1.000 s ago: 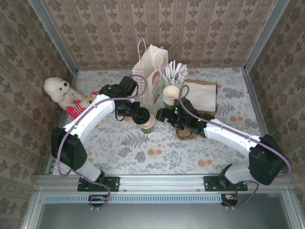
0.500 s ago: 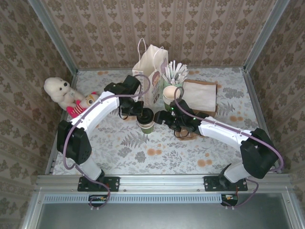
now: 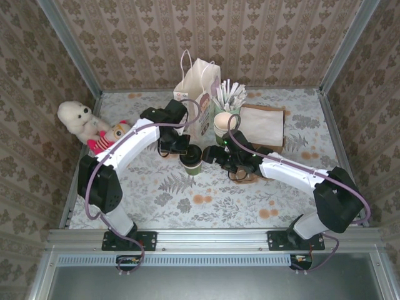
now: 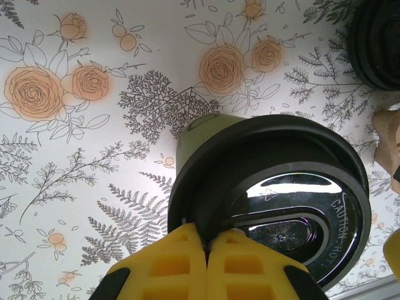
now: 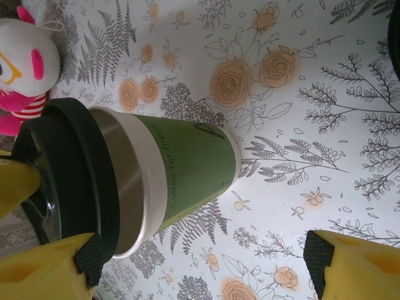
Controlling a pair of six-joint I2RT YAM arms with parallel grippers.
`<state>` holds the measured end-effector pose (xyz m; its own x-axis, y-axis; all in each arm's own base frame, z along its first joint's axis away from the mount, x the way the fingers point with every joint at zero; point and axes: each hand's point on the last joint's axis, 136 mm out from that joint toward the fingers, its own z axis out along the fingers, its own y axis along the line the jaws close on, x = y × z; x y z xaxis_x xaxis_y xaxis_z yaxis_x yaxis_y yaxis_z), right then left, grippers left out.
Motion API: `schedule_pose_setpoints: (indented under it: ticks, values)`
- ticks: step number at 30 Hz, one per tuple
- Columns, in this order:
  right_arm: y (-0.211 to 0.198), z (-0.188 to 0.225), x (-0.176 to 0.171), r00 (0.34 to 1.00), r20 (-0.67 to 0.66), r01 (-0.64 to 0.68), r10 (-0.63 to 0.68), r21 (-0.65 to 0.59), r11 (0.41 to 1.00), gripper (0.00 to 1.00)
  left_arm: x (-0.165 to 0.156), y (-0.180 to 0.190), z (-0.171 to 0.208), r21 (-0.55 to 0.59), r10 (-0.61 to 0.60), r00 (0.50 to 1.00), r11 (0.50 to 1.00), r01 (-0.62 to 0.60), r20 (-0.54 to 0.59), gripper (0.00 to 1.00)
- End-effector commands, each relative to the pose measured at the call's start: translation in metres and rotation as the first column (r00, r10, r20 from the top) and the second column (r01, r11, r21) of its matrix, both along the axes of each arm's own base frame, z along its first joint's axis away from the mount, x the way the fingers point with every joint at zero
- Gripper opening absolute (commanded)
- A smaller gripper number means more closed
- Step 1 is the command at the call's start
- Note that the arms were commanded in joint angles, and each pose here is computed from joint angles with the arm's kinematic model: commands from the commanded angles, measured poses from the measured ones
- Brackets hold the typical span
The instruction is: Pack the takeout coffee
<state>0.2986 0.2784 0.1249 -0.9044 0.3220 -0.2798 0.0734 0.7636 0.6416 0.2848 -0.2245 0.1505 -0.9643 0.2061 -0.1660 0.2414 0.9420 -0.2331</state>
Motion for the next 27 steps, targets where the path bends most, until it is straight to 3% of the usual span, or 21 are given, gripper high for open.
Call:
schedule_pose_setpoints:
  ticks: [1,20,27]
  values:
    - [0.007,0.004,0.002,1.000,-0.022,-0.011,0.012,0.024,1.000,0.86,-0.005,-0.001,-0.002,0.022,-0.025,1.000,0.999,0.025,-0.011,0.00]
    - [0.007,-0.002,0.001,0.999,-0.044,0.006,-0.005,0.024,1.000,0.86,-0.007,0.002,-0.017,0.059,-0.039,0.998,0.997,0.041,-0.044,0.00]
    - [0.008,-0.002,0.003,0.999,-0.042,0.004,-0.003,0.027,1.000,0.86,-0.002,-0.002,0.011,0.024,-0.047,0.999,0.999,0.046,0.013,0.00]
